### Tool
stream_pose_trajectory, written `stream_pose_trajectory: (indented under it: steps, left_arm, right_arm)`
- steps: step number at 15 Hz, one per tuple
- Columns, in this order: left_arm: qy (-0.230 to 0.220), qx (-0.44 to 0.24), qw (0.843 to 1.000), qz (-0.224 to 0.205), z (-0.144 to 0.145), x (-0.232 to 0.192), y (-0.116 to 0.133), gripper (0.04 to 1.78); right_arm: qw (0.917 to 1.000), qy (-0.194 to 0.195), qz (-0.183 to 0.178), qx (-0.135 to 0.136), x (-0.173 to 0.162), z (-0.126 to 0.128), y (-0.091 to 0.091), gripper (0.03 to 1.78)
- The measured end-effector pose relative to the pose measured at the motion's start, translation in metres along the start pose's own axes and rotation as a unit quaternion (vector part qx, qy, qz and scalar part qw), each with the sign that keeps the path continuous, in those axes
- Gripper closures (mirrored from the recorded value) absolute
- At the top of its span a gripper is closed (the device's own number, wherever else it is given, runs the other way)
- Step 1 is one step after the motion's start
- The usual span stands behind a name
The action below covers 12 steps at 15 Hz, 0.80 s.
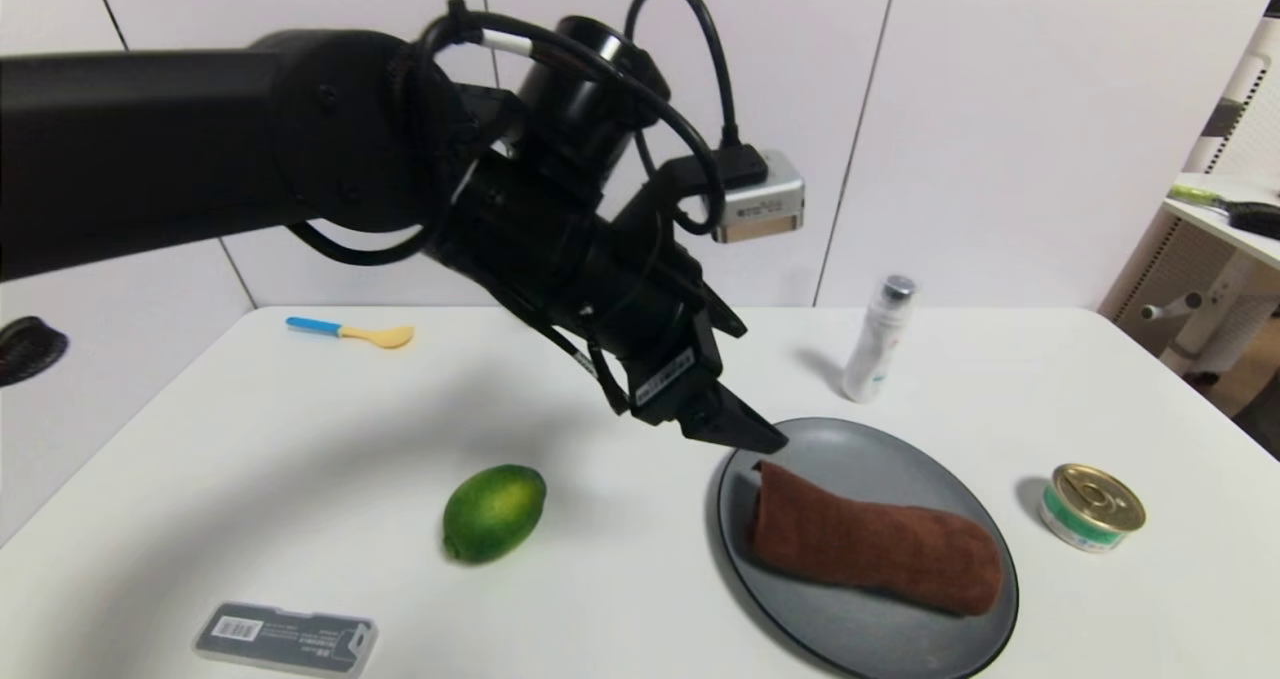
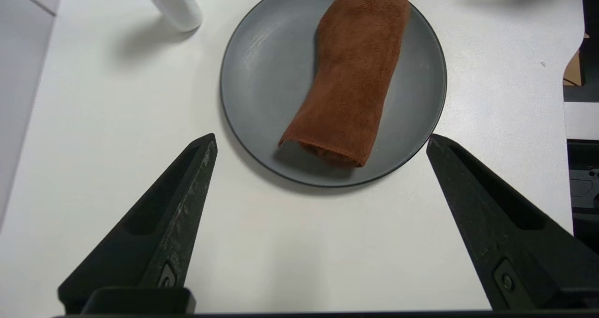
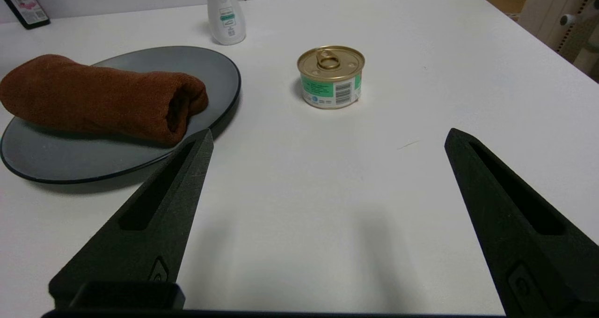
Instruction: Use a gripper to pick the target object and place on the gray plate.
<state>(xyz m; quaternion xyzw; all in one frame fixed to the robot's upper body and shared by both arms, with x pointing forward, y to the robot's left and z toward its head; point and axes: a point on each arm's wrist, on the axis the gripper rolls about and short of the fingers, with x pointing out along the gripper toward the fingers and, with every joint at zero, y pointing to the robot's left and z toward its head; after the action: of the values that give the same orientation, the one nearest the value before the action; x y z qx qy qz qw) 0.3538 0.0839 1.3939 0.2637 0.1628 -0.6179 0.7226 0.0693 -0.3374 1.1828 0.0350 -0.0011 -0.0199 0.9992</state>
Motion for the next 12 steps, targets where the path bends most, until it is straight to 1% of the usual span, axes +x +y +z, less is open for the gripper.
stream_pose_trajectory:
  steps: [1,3,5,7,10,12]
  left_arm:
    - [0.004,-0.007,1.000,0.015,-0.003,-0.012,0.002,0.19]
    - [0.028,-0.037,0.997,0.057,-0.016,-0.035,0.002,0.17]
    - [0.054,-0.075,0.991,0.100,-0.033,-0.059,-0.005,0.16]
    - [0.069,-0.109,0.982,0.136,-0.051,-0.082,-0.015,0.15]
    - [0.080,-0.141,0.963,0.215,-0.080,-0.118,-0.036,0.15]
    - [0.080,-0.159,0.944,0.276,-0.107,-0.139,-0.051,0.14]
  right_arm:
    - [1.0000,0.000,0.000,0.000,0.000,0.000,0.000,0.10]
    - [1.0000,0.000,0.000,0.000,0.000,0.000,0.000,0.10]
    - [1.0000,0.000,0.000,0.000,0.000,0.000,0.000,0.10]
    - [1.0000,0.000,0.000,0.000,0.000,0.000,0.000,0.10]
    - [1.0000,0.000,0.000,0.000,0.000,0.000,0.000,0.10]
    - [1.0000,0.000,0.000,0.000,0.000,0.000,0.000,0.10]
